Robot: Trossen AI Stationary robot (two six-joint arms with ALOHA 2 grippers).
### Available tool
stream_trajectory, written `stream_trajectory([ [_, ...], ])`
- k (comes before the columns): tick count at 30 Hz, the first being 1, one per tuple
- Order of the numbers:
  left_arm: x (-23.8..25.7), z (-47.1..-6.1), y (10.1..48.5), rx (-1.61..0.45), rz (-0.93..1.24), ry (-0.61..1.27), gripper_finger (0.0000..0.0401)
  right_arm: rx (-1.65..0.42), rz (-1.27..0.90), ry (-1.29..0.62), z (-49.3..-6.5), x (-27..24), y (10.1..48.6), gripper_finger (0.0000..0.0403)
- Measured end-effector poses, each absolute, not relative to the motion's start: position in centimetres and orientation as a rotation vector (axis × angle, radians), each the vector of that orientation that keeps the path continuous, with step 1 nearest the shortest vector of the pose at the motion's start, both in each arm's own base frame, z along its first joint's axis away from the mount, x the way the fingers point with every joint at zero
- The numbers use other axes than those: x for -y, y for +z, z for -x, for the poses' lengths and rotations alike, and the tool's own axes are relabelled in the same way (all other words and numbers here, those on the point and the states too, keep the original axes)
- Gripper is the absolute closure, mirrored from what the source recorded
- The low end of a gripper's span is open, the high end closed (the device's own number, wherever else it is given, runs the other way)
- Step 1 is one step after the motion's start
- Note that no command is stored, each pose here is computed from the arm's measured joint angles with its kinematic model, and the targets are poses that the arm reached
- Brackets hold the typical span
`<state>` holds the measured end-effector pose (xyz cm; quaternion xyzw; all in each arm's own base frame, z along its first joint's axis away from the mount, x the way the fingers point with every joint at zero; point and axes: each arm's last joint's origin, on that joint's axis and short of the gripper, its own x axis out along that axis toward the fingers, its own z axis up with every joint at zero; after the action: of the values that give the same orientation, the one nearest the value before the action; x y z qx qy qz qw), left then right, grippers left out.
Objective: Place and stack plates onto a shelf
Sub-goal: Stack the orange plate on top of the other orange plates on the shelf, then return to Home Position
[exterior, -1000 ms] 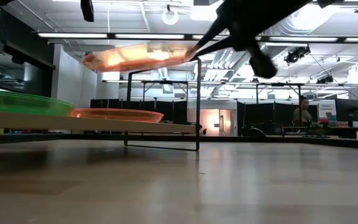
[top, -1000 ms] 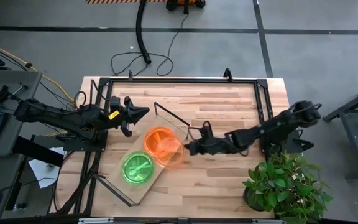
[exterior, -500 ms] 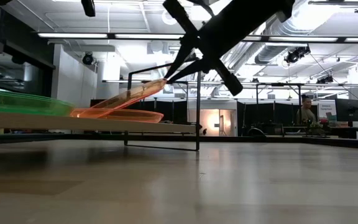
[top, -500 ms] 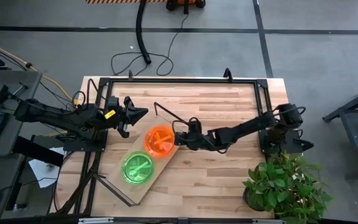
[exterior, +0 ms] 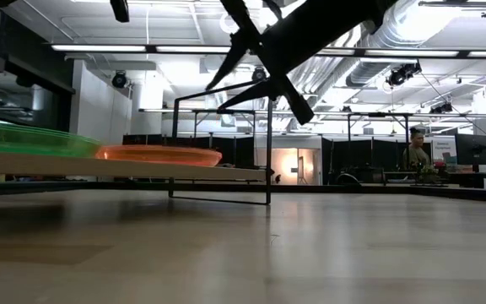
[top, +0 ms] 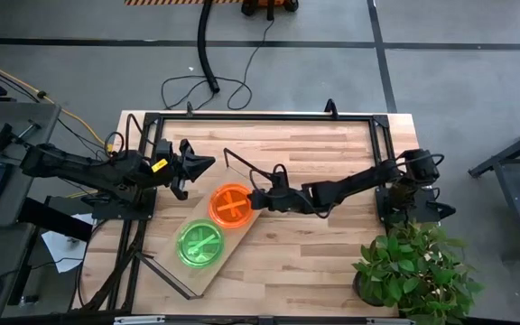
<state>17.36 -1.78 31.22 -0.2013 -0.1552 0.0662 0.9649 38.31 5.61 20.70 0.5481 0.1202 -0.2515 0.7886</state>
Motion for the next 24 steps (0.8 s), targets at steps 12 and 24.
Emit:
stream_trajectory([
  [12,1.8,-17.0,31.5,0.324,0.408,0.111,0.0401,-0.45,-0.95,-0.336,-35.5,-5.5,24.9,0.0208],
  [24,2.2,-16.7,31.7,0.32,0.307,-0.034,0.0401,-0.397,-0.772,-0.307,-29.9,-4.8,31.4,0.0234],
])
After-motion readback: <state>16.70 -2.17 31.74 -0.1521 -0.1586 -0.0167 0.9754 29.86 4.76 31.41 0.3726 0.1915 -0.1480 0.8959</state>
